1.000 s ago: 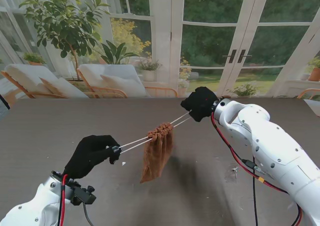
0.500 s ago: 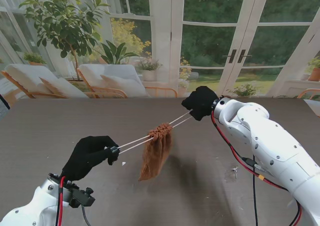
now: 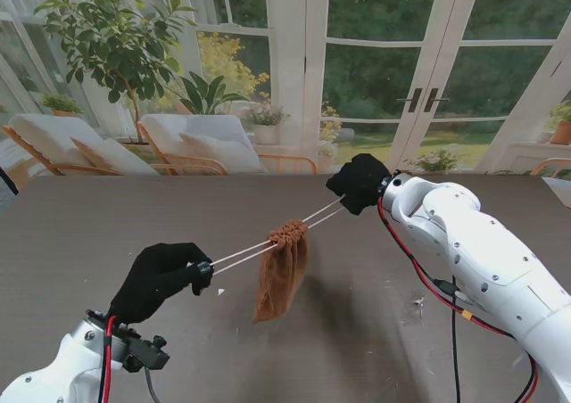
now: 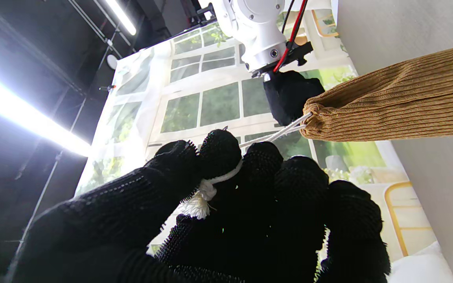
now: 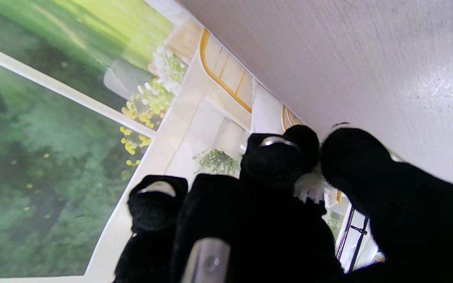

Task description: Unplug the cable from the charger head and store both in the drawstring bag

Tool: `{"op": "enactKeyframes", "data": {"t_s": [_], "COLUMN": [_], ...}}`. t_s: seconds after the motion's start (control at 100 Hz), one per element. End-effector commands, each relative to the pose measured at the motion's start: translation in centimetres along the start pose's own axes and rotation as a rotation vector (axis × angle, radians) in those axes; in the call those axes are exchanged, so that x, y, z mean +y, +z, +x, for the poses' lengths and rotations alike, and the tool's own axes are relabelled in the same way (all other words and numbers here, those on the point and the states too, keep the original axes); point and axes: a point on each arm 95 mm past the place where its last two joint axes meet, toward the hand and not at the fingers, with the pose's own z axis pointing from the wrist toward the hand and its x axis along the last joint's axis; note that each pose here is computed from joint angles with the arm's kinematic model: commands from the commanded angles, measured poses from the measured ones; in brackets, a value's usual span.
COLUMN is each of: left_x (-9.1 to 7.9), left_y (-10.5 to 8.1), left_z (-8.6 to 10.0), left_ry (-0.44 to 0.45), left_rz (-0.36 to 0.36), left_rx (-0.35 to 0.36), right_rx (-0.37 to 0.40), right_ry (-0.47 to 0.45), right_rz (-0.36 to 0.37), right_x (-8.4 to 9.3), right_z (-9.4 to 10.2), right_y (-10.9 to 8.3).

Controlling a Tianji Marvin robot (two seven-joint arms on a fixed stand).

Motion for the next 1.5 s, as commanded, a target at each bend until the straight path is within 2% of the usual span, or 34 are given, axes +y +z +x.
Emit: {"op": "enactKeyframes", "data": {"t_s": [0.0,0.44,0.79,0.96,1.12,1.49], "left_x": [0.2,-0.8,-1.9,-2.0,-2.3,-2.5], "left_y": [0.0,1.6,2.9,2.8,2.4,1.3], "left_z": [0.5,-0.7,-1.8,-2.6,-3.2,-4.1], "left_ry": [-0.005,-0.005,0.033,0.053,0.122,0.218], "left_rz": [-0.011,0.003,0.006,0.01,-0.006,-0.026], "left_rx": [0.004,-0.065,-0.133,-0.17,-0.204,-0.28], "right_rx": [-0.018,-0.037,-0.049,-0.05,-0.061,-0.064], "right_ry": [-0.005,0.011,0.034,0.041,0.054,0.071], "right_rz": [0.033,-0.008,0.016,0.025,0.03,0.058], "right_x": [-0.8,0.1,-0.5,-1.1,-1.6,-2.7], "right_z": [-0.5,0.7,1.3,1.5,1.7,2.5], "right_y": [-0.4,-0.5,-0.4,-0.3,-0.4,-0.4]}}
